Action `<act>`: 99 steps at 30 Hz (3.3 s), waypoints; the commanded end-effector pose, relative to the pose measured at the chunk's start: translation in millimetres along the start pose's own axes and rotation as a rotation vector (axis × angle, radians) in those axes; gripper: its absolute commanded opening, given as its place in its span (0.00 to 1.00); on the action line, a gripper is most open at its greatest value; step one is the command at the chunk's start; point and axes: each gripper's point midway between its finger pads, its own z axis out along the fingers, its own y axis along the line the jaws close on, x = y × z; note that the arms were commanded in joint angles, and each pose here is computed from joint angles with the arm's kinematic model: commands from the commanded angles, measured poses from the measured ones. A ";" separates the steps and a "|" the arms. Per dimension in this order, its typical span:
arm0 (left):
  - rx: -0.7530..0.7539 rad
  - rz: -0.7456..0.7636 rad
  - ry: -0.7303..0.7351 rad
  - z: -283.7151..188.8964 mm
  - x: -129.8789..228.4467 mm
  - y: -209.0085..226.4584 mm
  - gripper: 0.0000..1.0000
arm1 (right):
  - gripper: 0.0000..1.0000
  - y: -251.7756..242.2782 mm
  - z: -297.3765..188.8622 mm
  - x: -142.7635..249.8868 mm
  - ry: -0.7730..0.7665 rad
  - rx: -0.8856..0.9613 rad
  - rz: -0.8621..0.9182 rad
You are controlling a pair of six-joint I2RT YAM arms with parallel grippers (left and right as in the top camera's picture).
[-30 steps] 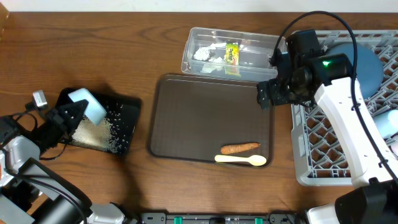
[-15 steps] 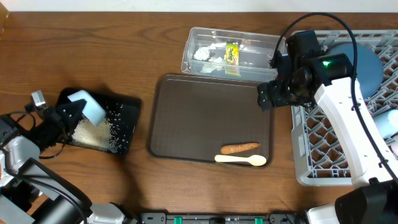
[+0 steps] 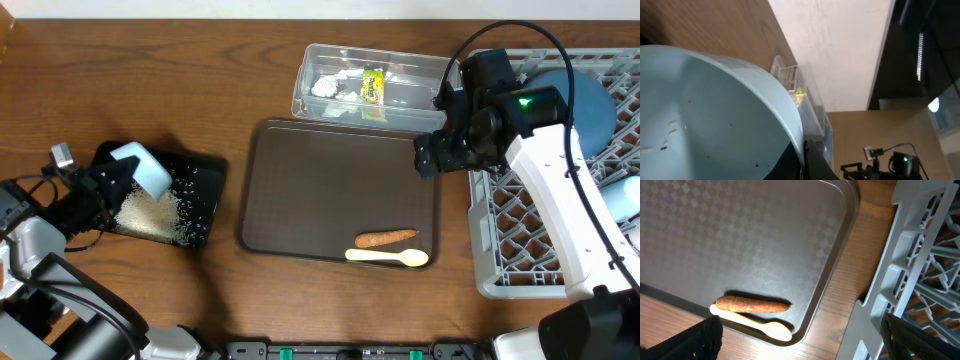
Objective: Sort waste into correct bins and load items into the dishwasher rack
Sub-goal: 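Keep tipping the bowl to empty it, then turn it upright, then carry the empty bowl with the left gripper onto the brown tray and release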
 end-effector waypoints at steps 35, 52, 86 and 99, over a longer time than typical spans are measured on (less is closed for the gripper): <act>0.149 0.094 0.031 1.4 -3.5 -36.5 0.06 | 0.99 0.3 -6.4 7.2 0.010 0.007 -0.040; 0.103 0.055 0.052 13.0 -0.1 -30.7 0.06 | 0.99 0.2 -6.5 9.5 0.020 0.007 -0.039; -0.392 0.671 0.524 205.1 223.2 -32.4 0.06 | 0.99 -0.1 -6.7 16.1 0.046 0.008 -0.035; -0.500 0.940 0.533 225.6 277.4 -21.7 0.07 | 0.99 -2.2 -6.7 15.8 0.045 0.020 -0.006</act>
